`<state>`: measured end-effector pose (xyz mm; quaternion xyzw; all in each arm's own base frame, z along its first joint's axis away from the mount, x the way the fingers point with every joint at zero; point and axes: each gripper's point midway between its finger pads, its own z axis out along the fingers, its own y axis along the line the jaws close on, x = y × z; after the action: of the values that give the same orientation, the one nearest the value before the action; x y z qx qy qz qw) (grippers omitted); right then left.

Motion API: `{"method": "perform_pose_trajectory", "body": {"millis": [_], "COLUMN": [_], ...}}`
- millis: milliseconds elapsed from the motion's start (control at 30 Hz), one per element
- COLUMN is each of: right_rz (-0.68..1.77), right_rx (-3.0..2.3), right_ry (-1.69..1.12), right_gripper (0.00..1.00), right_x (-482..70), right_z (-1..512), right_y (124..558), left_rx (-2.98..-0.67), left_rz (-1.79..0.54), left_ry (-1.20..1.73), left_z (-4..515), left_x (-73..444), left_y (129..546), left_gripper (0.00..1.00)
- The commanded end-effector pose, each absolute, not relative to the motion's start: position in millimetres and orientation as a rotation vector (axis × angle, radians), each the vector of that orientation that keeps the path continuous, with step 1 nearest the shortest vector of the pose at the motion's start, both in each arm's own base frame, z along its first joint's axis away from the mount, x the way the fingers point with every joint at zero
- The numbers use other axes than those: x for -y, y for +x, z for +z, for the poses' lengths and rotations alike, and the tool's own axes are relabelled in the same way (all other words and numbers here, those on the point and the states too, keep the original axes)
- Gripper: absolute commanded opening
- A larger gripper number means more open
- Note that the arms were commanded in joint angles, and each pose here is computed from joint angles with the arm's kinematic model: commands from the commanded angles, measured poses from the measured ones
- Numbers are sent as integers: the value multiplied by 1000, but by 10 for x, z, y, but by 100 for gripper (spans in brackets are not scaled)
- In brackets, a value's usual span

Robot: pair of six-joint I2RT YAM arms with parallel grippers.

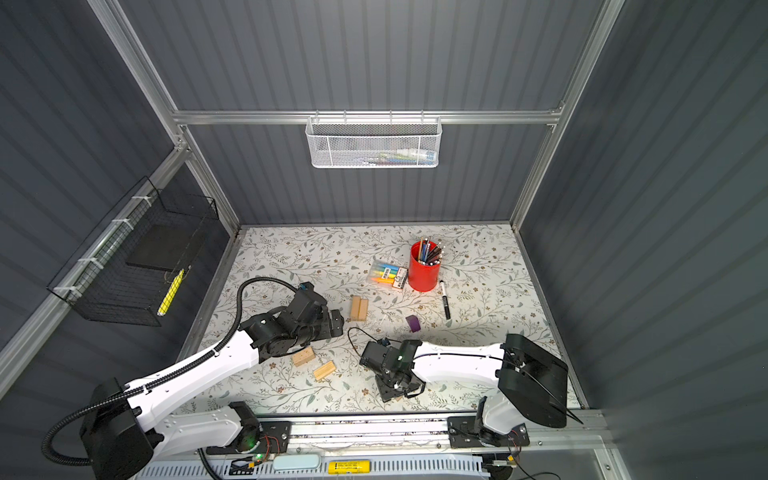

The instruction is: Build the wood block tower

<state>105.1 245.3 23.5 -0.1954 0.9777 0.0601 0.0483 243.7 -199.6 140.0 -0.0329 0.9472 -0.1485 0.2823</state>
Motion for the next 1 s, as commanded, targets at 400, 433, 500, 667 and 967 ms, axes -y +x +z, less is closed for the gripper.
{"method": "perform_pose_trajectory", "body": {"millis": [400,433,500,667,967], "right_rz": [98,101,104,101,218], "right_rx": [-2948,-2948,-2951,-2955,-2950], "right_ry": [-699,-700,-696,-683,-524], "right_gripper": [40,39,38,31,24], "right_x": [-2473,-2485,-2504,-2506,-2549], "right_z": [151,146,139,137,445], "right_y": [1208,1216,1224,1234,1354], "left_rx": [-2516,-2519,-2523,-2526,-2491], "left_rz": [-355,-356,-354,-355,-367], "left_ry": [-155,-153,-155,-158,-148], "left_z": [1413,1403,1393,1379,1473], "left_x": [1842,1845,1849,1850,1841], "left_y": [2390,2387,2388,2384,2433], "left_gripper": [100,100,100,100,99]}}
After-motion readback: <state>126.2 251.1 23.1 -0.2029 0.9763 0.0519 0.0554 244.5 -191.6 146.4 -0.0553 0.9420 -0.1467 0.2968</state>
